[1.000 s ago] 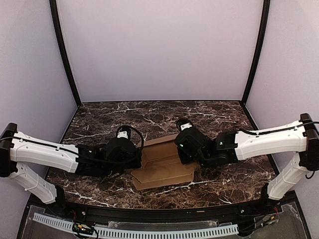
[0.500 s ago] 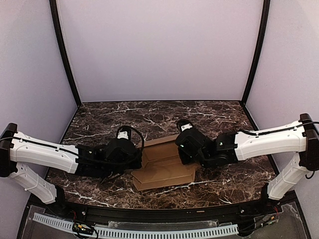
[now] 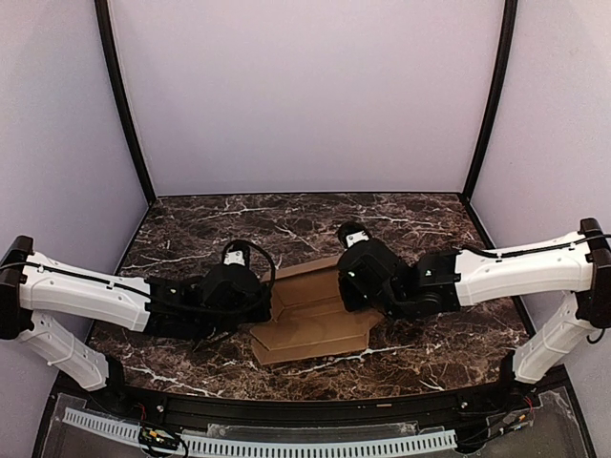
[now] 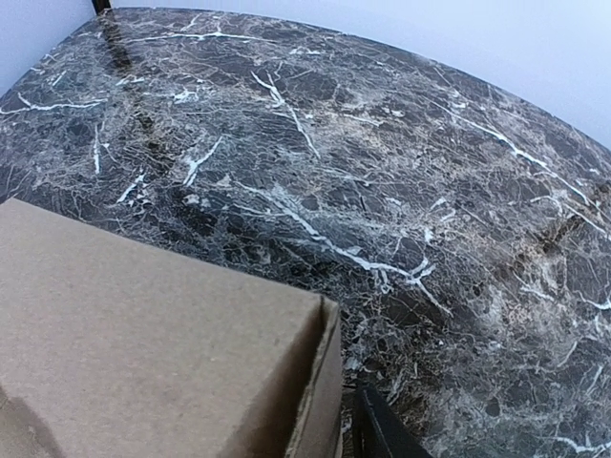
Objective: Fold the paper box
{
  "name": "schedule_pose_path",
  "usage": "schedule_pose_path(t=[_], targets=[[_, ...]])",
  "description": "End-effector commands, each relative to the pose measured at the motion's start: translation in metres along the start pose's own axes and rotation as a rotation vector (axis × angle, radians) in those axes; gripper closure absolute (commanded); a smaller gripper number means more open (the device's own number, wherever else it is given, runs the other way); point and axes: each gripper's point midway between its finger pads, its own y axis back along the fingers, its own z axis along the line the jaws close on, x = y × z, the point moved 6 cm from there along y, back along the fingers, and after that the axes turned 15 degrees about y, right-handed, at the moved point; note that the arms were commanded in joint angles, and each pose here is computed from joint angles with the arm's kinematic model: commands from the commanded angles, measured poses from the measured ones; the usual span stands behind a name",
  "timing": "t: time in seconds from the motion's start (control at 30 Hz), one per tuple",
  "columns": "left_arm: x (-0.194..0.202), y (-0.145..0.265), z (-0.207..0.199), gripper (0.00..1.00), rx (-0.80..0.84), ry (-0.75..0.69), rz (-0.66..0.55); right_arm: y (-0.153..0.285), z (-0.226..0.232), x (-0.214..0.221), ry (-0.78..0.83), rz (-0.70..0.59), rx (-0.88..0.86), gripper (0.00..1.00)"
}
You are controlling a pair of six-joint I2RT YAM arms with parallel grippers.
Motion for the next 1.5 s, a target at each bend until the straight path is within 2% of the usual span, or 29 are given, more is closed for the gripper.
schedule_pose_path(t=[0.0, 0.33, 0.53, 0.63, 1.27, 1.47], targets=[[0.001, -0.001, 0.000, 0.99, -0.001, 0.005, 0.002, 0.013, -0.002, -0.024, -0.058, -0.074, -0.023, 0.60], [0.002, -0.001, 0.002, 0.99, -0.006, 0.008, 0.000, 0.018, -0.004, -0.024, -0.058, -0.079, -0.024, 0.61], [0.001, -0.001, 0.001, 0.99, -0.005, 0.015, -0.009, 0.016, 0.001, -0.016, -0.057, -0.052, -0.043, 0.77], [0.000, -0.002, 0.002, 0.99, -0.011, 0.018, -0.014, 0.016, 0.004, -0.013, -0.053, -0.043, -0.047, 0.79], [-0.004, -0.004, 0.005, 0.99, -0.088, 0.069, -0.054, 0.023, 0.024, 0.005, -0.061, 0.009, -0.046, 0.75], [-0.002, -0.007, 0.005, 0.99, -0.109, 0.074, -0.051, 0.024, 0.029, 0.008, -0.061, 0.022, -0.047, 0.70]])
